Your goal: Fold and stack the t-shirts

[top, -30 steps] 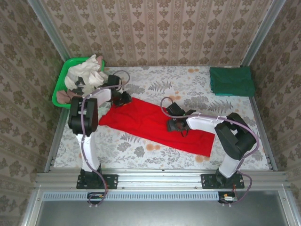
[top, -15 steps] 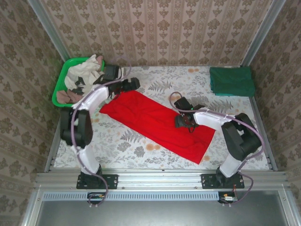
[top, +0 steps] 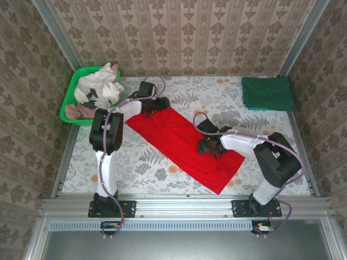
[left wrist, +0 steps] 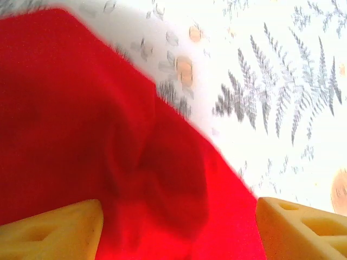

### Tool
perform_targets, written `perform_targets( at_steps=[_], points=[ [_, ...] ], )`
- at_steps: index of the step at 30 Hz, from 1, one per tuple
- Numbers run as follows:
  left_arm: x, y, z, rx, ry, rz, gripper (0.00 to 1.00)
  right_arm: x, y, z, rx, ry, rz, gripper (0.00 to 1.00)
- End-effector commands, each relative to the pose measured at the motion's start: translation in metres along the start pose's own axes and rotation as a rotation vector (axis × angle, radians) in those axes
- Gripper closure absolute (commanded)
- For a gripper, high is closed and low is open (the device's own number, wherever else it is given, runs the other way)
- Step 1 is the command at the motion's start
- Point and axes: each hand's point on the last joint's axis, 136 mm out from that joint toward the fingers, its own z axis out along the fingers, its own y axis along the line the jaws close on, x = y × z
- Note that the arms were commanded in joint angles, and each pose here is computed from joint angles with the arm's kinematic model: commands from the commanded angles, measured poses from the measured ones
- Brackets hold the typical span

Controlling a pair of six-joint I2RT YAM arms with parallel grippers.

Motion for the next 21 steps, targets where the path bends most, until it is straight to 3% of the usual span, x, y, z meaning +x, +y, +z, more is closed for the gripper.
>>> perform_targets(
  at_steps=[1, 5, 9, 12, 15, 18, 21],
  points=[
    [0.024, 0.008, 0.039, 0.015, 0.127, 0.006, 0.27, 0.038, 0.007, -0.015, -0.017, 0.095, 0.023, 0.16],
    [-0.002, -0.036, 0.06, 0.134, 0.129, 0.098, 0.27, 0.051, 0.03, -0.043, -0.07, 0.095, -0.045, 0.14],
    [-0.022, -0.086, 0.07, 0.224, 0.112, 0.22, 0.23, 0.038, 0.028, -0.076, -0.104, 0.003, -0.1, 0.19],
    [-0.036, -0.106, 0.062, 0.236, 0.105, 0.268, 0.19, 0.04, 0.034, -0.097, -0.165, -0.059, -0.178, 0.3],
    [-0.041, -0.115, 0.047, 0.25, 0.097, 0.282, 0.15, 0.063, 0.041, -0.1, -0.196, -0.045, -0.257, 0.45],
    [-0.041, -0.119, 0.027, 0.251, 0.083, 0.299, 0.08, 0.089, 0.058, -0.095, -0.258, -0.012, -0.322, 0.51],
    [-0.045, -0.125, -0.002, 0.249, 0.036, 0.319, 0.0, 0.111, 0.072, -0.086, -0.267, 0.036, -0.386, 0.5]
  ],
)
